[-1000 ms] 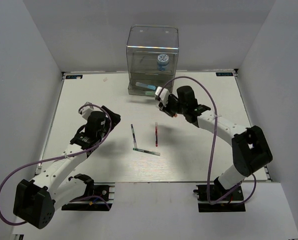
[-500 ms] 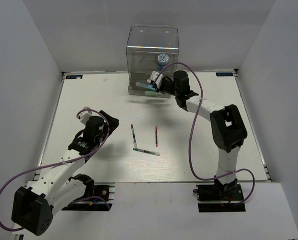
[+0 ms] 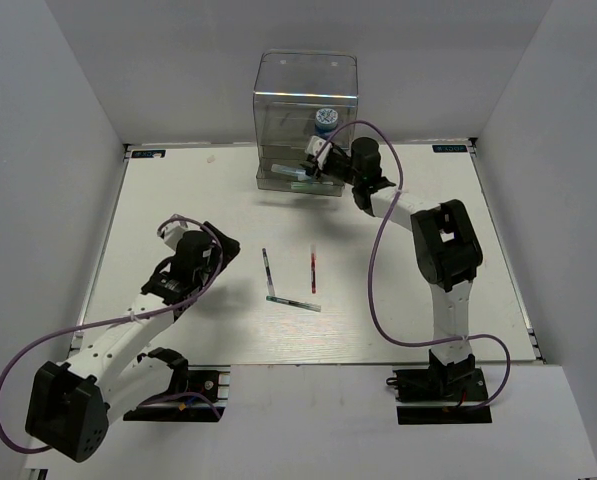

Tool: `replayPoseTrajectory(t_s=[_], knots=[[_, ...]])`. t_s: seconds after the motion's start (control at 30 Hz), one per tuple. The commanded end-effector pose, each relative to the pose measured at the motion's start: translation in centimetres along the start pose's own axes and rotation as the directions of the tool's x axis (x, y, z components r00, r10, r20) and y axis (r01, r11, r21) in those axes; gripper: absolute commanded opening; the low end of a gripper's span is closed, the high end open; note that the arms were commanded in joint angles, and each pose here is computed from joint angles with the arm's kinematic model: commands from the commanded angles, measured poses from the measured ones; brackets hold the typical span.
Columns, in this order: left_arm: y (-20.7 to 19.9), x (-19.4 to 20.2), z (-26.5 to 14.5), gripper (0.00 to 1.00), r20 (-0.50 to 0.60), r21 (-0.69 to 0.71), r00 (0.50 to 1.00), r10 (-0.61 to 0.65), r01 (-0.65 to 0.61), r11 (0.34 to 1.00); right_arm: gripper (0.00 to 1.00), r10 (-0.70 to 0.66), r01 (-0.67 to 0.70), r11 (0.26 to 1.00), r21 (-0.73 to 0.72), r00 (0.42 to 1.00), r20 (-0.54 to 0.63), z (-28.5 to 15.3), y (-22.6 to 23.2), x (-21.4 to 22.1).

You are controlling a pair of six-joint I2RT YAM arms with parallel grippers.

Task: Sort the stationery into containers
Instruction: Place the stationery into the container, then close the drawer

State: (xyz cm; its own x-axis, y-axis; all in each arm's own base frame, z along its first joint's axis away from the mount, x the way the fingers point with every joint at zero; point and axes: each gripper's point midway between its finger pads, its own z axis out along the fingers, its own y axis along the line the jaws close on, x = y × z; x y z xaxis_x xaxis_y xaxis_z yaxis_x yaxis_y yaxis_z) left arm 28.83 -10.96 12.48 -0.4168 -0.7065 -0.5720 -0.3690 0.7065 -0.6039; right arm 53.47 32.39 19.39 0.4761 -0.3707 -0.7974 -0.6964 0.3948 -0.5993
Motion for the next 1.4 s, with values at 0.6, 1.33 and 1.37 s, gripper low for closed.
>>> replayPoseTrajectory(t_s=[0.6,1.33,1.37], knots=[[-3.0,-0.7,1.1,0.94,-0.002,0.051,1.000,-0.003,0.003,0.999,0.00,0.122,-0.107,0.814,-0.571,0.992,-0.013,-3.8,7.9,-1.3],[-6.7,0.3,2.7,0.94,-0.053,0.198,0.998,-0.040,0.050,0.979,0.00,-0.084,0.018,0.976,-0.217,0.950,-0.301,-0.7,2.2,7.8],[-7.3,0.0,2.9,0.93,-0.045,0.213,0.998,-0.045,0.054,0.976,0.00,-0.096,0.038,0.982,-0.185,0.944,-0.315,-0.6,1.2,8.0]])
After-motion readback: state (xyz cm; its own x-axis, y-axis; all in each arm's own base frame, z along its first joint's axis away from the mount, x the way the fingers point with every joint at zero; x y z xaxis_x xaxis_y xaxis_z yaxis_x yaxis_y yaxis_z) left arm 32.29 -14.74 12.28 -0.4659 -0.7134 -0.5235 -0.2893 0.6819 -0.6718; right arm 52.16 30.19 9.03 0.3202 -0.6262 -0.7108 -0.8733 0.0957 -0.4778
